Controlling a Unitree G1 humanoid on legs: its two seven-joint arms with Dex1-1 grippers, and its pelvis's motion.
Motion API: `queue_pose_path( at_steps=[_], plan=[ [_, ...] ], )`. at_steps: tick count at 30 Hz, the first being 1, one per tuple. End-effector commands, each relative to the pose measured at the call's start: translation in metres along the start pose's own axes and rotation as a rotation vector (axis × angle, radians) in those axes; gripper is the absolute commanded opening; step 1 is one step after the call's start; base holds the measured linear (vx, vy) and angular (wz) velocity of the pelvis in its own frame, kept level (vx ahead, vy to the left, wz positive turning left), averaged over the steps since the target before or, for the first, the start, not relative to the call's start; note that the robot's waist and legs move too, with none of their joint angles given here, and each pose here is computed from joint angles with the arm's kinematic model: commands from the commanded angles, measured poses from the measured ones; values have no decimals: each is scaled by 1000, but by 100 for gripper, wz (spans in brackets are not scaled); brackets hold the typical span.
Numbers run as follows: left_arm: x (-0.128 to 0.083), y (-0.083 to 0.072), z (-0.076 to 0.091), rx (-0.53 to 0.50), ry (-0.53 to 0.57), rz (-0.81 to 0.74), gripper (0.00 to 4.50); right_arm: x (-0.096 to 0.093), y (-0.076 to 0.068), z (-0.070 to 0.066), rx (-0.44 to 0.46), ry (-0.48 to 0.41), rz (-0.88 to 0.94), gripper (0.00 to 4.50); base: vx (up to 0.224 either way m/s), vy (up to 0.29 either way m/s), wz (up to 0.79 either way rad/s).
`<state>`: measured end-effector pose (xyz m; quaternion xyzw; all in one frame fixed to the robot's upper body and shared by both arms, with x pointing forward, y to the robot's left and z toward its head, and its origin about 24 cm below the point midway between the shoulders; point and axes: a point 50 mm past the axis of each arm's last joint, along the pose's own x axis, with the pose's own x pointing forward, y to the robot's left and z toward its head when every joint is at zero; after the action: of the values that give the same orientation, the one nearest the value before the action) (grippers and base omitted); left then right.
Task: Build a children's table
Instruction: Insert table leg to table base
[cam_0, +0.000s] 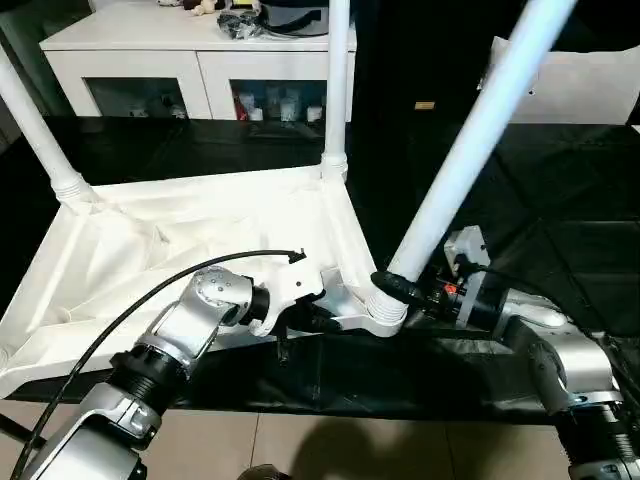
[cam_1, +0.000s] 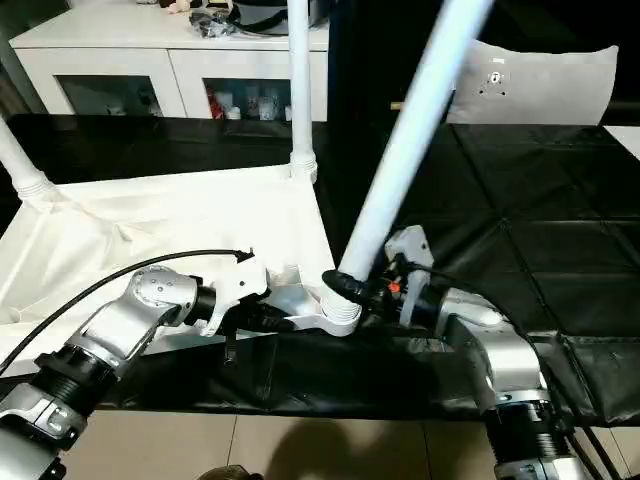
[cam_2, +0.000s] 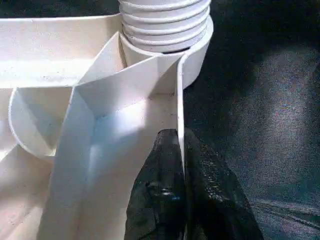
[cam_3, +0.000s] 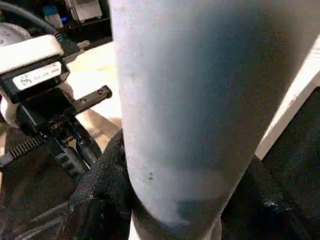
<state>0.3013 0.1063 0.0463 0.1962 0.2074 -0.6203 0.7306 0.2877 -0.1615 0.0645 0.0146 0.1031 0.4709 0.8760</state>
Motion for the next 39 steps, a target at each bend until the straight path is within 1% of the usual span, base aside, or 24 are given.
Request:
queue_pose_path(
  at_steps=[1,4,5,6,7,8,10,14,19,24,28,31,35,36,39],
  plan=[
    [2,-4,0,5,-4,-26,0,-6,-3,-26,-20,180,-51,189,0,0,0],
    [1,-4,-1,7,5,-28,0,-5,-1,-31,-59,244,-24,189,0,0,0],
    [1,-4,-1,7,6,-29,0,-5,-1,-32,-61,251,-20,189,0,0,0],
    [-1,-4,-2,14,16,-32,0,-3,-2,-33,-64,286,1,189,0,0,0],
    [-1,-4,-2,18,21,-34,0,-2,-2,-34,-66,302,14,189,0,0,0],
    [-1,-4,-2,18,21,-34,0,-2,-2,-34,-66,302,14,188,0,0,0],
    [-3,-2,-3,24,29,-37,0,-1,-3,-34,-70,333,48,188,0,0,0],
    [-6,2,-2,37,42,-41,0,2,-4,-31,-46,343,88,188,0,0,0],
    [-8,6,0,63,69,-66,0,5,-5,-26,-48,343,153,188,0,0,0],
    [-11,12,-2,64,89,-59,0,7,-4,-25,-48,359,192,188,0,0,0],
    [-13,15,-5,50,101,-45,0,10,-4,-25,-28,348,192,188,0,0,0],
    [-11,14,-6,10,82,-24,0,14,-3,-24,15,321,144,188,0,0,0],
    [-7,13,-4,-33,50,10,0,19,-5,-25,32,315,55,188,0,0,0],
    [0,12,2,-88,9,59,0,27,-8,-27,67,306,-81,188,0,0,0],
    [13,11,17,-164,-57,144,0,40,-13,-28,126,294,-266,188,0,0,0]
  ],
)
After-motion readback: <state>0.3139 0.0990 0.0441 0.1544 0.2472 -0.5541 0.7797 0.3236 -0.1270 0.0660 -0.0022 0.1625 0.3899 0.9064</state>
